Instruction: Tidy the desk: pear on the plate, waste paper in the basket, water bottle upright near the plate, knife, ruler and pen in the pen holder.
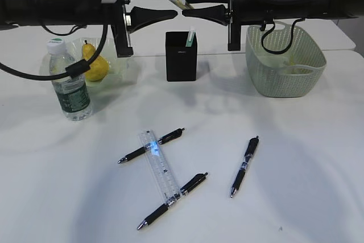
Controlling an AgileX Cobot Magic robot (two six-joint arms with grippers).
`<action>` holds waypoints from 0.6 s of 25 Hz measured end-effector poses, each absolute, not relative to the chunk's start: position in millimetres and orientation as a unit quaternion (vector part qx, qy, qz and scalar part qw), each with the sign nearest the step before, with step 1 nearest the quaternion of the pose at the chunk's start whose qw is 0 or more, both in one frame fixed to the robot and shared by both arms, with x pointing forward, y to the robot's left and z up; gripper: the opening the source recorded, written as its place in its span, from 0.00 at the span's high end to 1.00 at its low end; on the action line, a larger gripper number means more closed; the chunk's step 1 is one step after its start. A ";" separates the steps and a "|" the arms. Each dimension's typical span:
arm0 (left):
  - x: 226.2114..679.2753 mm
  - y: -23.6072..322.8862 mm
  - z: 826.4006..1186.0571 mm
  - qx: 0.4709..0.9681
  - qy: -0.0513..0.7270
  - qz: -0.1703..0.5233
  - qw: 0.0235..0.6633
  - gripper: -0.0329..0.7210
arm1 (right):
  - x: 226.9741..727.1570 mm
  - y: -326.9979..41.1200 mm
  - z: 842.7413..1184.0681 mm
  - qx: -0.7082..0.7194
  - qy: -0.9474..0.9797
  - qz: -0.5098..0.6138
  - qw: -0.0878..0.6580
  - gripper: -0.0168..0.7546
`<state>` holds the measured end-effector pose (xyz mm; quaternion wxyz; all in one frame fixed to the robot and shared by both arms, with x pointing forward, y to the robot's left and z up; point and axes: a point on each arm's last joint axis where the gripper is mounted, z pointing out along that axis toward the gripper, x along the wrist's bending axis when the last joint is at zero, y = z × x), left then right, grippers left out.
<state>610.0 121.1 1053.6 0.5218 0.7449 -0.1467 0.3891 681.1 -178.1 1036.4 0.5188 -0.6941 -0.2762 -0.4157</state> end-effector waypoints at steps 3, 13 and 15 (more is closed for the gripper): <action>611.4 112.5 1054.0 0.741 -0.155 0.387 0.526 0.63 | 681.1 -178.1 1036.2 -0.694 -0.278 -0.416 0.518 0.80; 615.2 103.1 1053.7 0.738 -0.163 0.386 0.529 0.63 | 681.3 -178.0 1035.6 -0.694 -0.278 -0.417 0.517 0.80; 615.4 103.2 1053.6 0.738 -0.163 0.387 0.528 0.63 | 681.4 -178.0 1035.7 -0.693 -0.278 -0.417 0.518 0.80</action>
